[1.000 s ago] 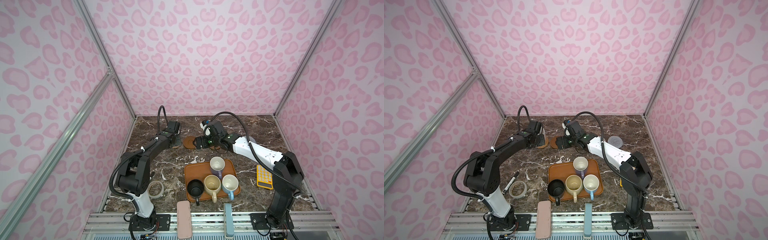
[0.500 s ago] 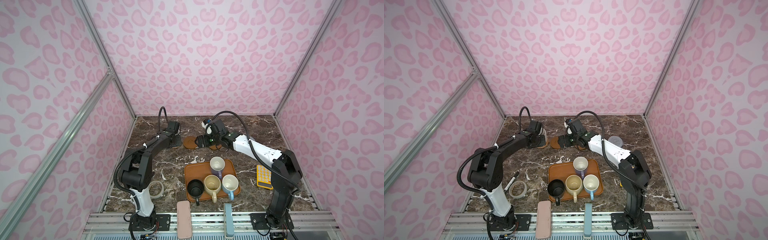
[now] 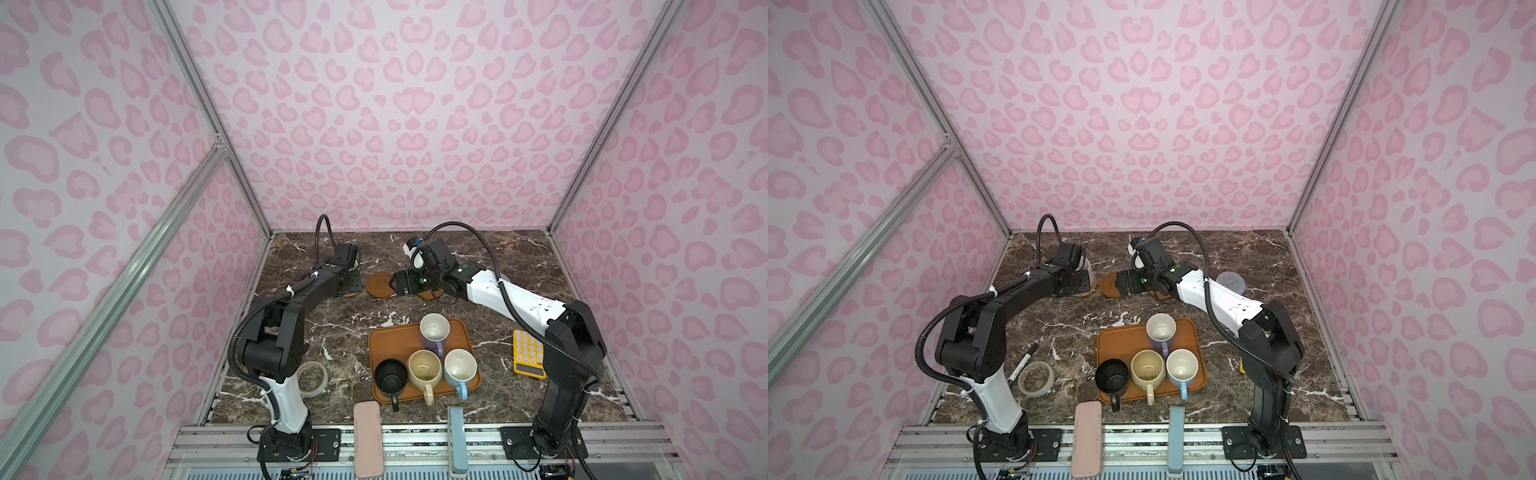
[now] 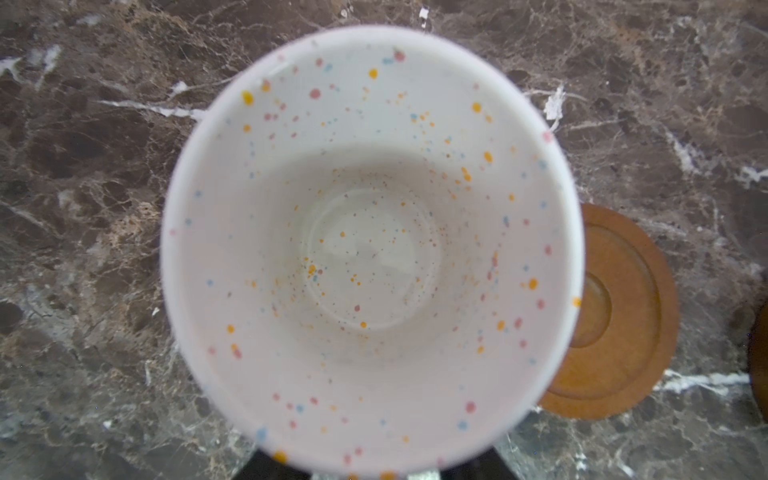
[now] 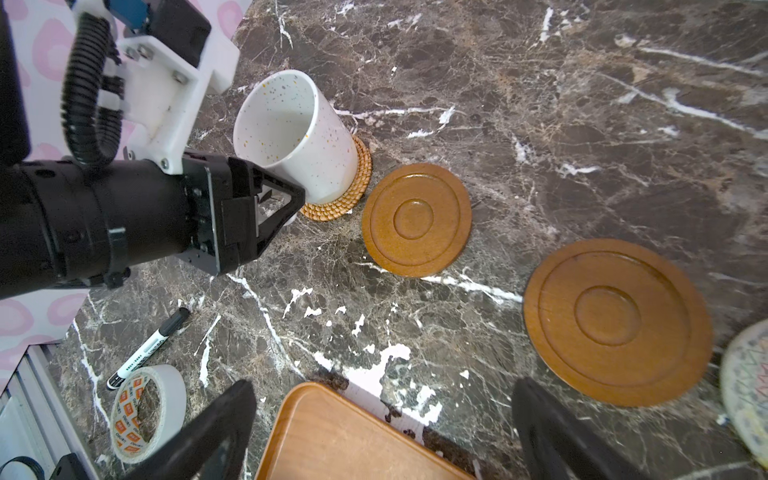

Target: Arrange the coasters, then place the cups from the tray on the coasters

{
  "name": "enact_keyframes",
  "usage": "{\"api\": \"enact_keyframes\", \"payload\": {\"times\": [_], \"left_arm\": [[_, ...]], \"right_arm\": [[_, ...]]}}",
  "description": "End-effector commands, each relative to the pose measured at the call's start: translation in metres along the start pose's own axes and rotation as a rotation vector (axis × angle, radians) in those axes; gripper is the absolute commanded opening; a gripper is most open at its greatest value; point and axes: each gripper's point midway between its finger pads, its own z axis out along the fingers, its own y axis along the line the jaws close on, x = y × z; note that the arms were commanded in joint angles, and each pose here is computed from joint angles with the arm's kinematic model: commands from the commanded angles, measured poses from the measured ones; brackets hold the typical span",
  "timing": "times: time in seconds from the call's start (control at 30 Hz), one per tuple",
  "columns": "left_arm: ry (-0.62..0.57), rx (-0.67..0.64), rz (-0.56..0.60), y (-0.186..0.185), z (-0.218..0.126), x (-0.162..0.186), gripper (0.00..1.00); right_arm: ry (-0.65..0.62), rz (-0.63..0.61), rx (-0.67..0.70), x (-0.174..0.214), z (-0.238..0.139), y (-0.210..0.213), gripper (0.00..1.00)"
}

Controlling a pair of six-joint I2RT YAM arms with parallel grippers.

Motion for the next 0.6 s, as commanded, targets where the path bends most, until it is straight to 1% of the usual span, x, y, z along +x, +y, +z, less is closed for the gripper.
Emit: {"api": "enact_keyframes", "payload": {"times": [0.0,0.1,0.2,0.3,0.4,0.47,0.5,0.57], "left_arm": [[-0.023,-0.009,-0.027,0.003,-0.002,-0.003,0.61],[-0.050,-0.003,-0.050,0.005,-0.016,-0.007,0.81],[-0.086,0.021,-0.080,0.006,-0.038,-0.011,0.97],[-0.110,0.040,-0.110,0.008,-0.060,-0.012,0.98],[-0.122,0.102,-0.122,0.001,-0.084,-0.010,0.98],[-0.120,0.189,-0.125,-0.011,-0.098,-0.005,0.98],[-0.113,0.265,-0.125,-0.021,-0.106,-0.001,0.98],[-0.119,0.360,-0.107,-0.039,-0.126,0.006,0.98]], "right_arm": [[0.040,-0.006,0.037,0.017,-0.003,-0.008,0.99],[0.057,0.003,0.119,0.025,-0.017,-0.018,0.98],[0.082,-0.002,0.241,0.040,-0.037,-0.032,0.99],[0.110,0.003,0.344,0.056,-0.062,-0.047,0.99],[0.142,0.014,0.361,0.077,-0.081,-0.053,0.98],[0.172,0.014,0.335,0.093,-0.088,-0.052,0.97],[0.189,0.010,0.321,0.101,-0.090,-0.051,0.94],[0.225,-0.005,0.303,0.118,-0.093,-0.050,0.90]]}}
